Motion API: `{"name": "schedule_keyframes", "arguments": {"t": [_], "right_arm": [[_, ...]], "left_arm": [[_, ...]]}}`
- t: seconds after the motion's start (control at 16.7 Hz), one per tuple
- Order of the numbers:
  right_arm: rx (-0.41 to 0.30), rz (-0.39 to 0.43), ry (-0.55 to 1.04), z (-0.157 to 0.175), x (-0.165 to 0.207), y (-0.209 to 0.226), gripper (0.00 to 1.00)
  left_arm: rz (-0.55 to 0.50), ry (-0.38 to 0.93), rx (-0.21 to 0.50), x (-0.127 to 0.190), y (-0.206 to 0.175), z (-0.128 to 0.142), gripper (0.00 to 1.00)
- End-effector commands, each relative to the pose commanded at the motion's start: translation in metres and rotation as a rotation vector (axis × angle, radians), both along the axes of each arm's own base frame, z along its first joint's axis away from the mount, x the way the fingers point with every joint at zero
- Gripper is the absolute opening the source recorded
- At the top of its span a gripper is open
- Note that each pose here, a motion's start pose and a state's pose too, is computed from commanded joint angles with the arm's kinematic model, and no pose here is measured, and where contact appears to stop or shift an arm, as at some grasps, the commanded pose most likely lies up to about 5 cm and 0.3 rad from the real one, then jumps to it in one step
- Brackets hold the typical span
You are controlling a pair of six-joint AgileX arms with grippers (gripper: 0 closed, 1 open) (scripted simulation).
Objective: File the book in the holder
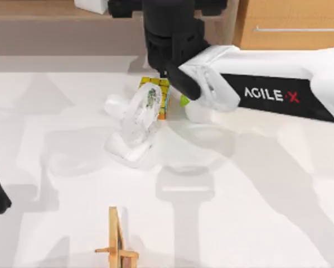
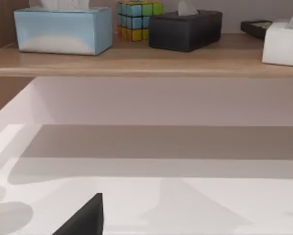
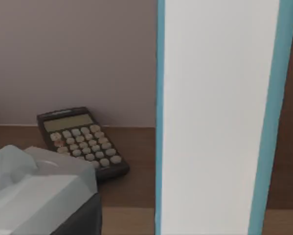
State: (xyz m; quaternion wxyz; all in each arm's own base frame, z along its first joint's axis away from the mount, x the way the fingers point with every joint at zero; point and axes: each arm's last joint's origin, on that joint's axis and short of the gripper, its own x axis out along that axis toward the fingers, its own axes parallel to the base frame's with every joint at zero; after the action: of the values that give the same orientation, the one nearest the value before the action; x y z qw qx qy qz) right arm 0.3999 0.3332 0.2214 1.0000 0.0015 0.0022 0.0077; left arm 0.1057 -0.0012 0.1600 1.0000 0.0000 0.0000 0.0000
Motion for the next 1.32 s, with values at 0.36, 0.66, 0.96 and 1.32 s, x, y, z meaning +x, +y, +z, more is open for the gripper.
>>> {"name": "schedule_keyframes", "arguments": {"t": [0.36, 0.66, 0.96, 1.32], "right_arm": [[-0.016, -0.023, -0.016, -0.017, 0.016, 0.012, 1.0], [-0.016, -0.022, -0.015, -0.017, 0.019, 0.011, 1.0], [-0.016, -0.023, -0.016, -0.016, 0.035, 0.011, 1.0], [-0.016, -0.023, -0.016, -0.016, 0.036, 0.011, 0.85]], "left_arm": [[0.0, 0.0, 0.0, 0.0, 0.0, 0.0, 1.0], [0.0, 0.0, 0.0, 0.0, 0.0, 0.0, 1.0], [0.0, 0.0, 0.0, 0.0, 0.0, 0.0, 1.0], [0.0, 0.0, 0.0, 0.0, 0.0, 0.0, 1.0]]}}
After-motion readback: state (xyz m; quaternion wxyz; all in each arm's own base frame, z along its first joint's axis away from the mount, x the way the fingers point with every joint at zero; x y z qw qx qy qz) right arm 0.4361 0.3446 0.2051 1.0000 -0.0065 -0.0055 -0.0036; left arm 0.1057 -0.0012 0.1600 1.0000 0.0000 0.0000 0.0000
